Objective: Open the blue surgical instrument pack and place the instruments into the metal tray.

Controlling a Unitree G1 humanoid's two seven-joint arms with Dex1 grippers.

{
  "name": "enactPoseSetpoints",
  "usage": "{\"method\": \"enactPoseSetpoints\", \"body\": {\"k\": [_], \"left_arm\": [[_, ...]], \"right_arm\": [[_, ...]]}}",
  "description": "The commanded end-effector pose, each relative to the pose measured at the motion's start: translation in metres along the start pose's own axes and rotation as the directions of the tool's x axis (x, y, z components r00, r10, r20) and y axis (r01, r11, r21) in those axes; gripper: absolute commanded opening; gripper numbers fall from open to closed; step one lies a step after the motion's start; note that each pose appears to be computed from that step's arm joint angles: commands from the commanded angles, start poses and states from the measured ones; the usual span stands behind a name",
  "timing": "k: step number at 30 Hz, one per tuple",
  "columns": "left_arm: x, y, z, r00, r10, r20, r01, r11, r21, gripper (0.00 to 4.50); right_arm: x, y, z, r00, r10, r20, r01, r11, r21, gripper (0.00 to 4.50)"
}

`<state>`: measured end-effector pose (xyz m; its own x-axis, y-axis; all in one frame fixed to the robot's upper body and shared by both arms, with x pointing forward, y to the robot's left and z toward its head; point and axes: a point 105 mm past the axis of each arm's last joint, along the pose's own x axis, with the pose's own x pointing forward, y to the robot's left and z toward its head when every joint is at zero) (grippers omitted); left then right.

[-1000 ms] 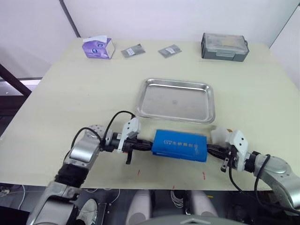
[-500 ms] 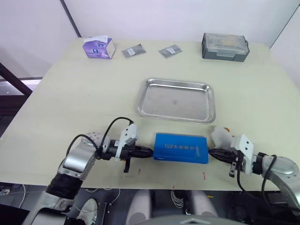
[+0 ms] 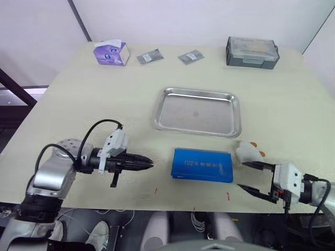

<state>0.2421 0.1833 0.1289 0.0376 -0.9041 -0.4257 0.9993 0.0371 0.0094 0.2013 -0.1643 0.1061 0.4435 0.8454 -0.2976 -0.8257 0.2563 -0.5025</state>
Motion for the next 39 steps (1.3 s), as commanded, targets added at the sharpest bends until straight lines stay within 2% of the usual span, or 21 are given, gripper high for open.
{"method": "enactPoseSetpoints", "body": {"k": [1, 6, 12, 19, 22, 23, 24, 26, 28, 29, 30, 31, 36, 39], "left_arm": [[-0.002, -0.005, 0.024, 0.993, -0.113, -0.025, 0.116, 0.979, 0.169, 2.22], [0.001, -0.003, 0.025, 0.986, -0.153, -0.071, 0.163, 0.971, 0.176, 4.45], [0.007, -0.001, 0.029, 0.983, -0.176, -0.055, 0.183, 0.962, 0.200, 4.49], [0.009, -0.001, 0.029, 0.982, -0.184, -0.049, 0.190, 0.960, 0.204, 4.49], [0.010, 0.000, 0.029, 0.983, -0.181, -0.044, 0.186, 0.960, 0.210, 4.50], [0.010, 0.000, 0.029, 0.983, -0.180, -0.044, 0.185, 0.960, 0.211, 4.50], [0.010, 0.001, 0.029, 0.983, -0.180, -0.043, 0.185, 0.960, 0.212, 4.50], [0.010, 0.001, 0.029, 0.983, -0.177, -0.040, 0.181, 0.960, 0.212, 4.50], [0.011, 0.001, 0.028, 0.984, -0.173, -0.036, 0.176, 0.961, 0.212, 4.50], [0.012, 0.002, 0.028, 0.985, -0.171, -0.035, 0.175, 0.961, 0.212, 4.50], [0.012, 0.002, 0.029, 0.986, -0.164, -0.031, 0.167, 0.962, 0.215, 4.50], [0.012, 0.003, 0.029, 0.987, -0.159, -0.029, 0.161, 0.963, 0.217, 4.50], [0.012, 0.005, 0.030, 0.989, -0.145, -0.019, 0.145, 0.964, 0.221, 4.50], [0.011, 0.006, 0.031, 0.991, -0.135, -0.002, 0.133, 0.967, 0.218, 4.50]], "right_arm": [[0.009, -0.004, 0.006, 1.000, 0.023, 0.008, -0.019, 0.950, -0.312, 4.50], [0.015, -0.001, -0.008, 0.998, 0.050, -0.026, -0.056, 0.919, -0.390, 4.50], [0.021, -0.011, -0.003, 1.000, 0.023, 0.013, -0.014, 0.868, -0.496, 4.50], [0.023, -0.010, 0.000, 0.997, 0.063, 0.041, -0.027, 0.813, -0.581, 4.50], [0.027, -0.005, -0.003, 0.995, 0.090, 0.042, -0.047, 0.801, -0.597, 3.67], [0.028, -0.004, -0.004, 0.995, 0.094, 0.044, -0.049, 0.799, -0.600, 3.24], [0.029, -0.004, -0.004, 0.994, 0.095, 0.046, -0.049, 0.798, -0.600, 2.55], [0.030, -0.004, -0.005, 0.994, 0.095, 0.048, -0.047, 0.796, -0.604, 1.63], [0.033, -0.004, -0.006, 0.994, 0.094, 0.055, -0.041, 0.789, -0.613, 1.03], [0.034, -0.004, -0.006, 0.994, 0.095, 0.057, -0.040, 0.788, -0.614, 0.53], [0.035, -0.004, -0.005, 0.993, 0.098, 0.065, -0.038, 0.786, -0.617, 0.22], [0.036, -0.004, -0.004, 0.992, 0.101, 0.070, -0.037, 0.785, -0.618, 0.08], [0.034, -0.008, 0.004, 0.988, 0.111, 0.109, -0.023, 0.795, -0.606, 0.08], [0.030, -0.015, 0.011, 0.986, 0.094, 0.140, -0.009, 0.858, -0.513, 0.08]]}}
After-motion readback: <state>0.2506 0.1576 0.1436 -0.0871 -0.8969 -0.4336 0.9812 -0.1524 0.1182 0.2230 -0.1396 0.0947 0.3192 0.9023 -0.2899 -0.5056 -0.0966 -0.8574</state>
